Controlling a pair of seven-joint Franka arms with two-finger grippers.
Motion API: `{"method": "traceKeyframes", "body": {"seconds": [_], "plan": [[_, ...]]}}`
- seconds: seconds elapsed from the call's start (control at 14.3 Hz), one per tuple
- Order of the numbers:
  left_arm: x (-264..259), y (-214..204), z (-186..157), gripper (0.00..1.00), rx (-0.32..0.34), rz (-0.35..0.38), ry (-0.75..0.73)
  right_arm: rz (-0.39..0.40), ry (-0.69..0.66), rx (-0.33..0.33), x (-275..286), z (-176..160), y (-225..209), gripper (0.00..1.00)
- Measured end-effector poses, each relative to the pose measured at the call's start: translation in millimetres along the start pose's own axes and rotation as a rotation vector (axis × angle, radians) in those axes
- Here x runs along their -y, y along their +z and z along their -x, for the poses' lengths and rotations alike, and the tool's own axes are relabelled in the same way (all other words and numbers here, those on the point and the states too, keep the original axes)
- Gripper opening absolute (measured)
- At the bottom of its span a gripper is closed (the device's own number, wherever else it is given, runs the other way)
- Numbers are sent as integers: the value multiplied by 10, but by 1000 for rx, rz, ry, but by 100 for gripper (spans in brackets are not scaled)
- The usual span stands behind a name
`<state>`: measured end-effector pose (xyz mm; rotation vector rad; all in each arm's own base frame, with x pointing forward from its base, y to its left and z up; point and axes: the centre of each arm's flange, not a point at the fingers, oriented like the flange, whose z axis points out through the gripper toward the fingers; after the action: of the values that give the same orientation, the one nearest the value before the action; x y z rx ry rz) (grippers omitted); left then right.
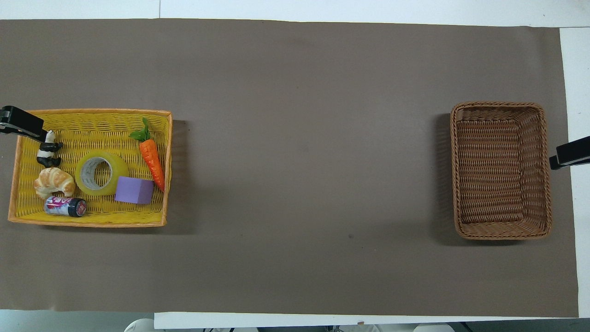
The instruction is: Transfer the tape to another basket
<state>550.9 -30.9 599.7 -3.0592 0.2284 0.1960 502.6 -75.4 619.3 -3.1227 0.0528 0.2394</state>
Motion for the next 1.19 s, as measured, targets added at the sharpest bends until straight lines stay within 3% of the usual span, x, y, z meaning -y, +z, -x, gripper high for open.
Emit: {"method": "traceKeyframes", "body": {"seconds": [0.63, 0.77, 0.98, 1.19], "plan": [[172, 27, 18, 100, 5, 4, -32, 0, 0, 0, 0, 0, 0, 100], [281, 92, 1, 100, -21, 3, -52, 0, 0, 0, 0, 0, 0, 100], [537, 575, 28, 100, -77, 0, -97, 0, 0, 0, 0, 0, 0, 100], [547, 1276, 87, 100, -76, 3, -102, 0, 0, 0, 0, 0, 0, 100]]}}
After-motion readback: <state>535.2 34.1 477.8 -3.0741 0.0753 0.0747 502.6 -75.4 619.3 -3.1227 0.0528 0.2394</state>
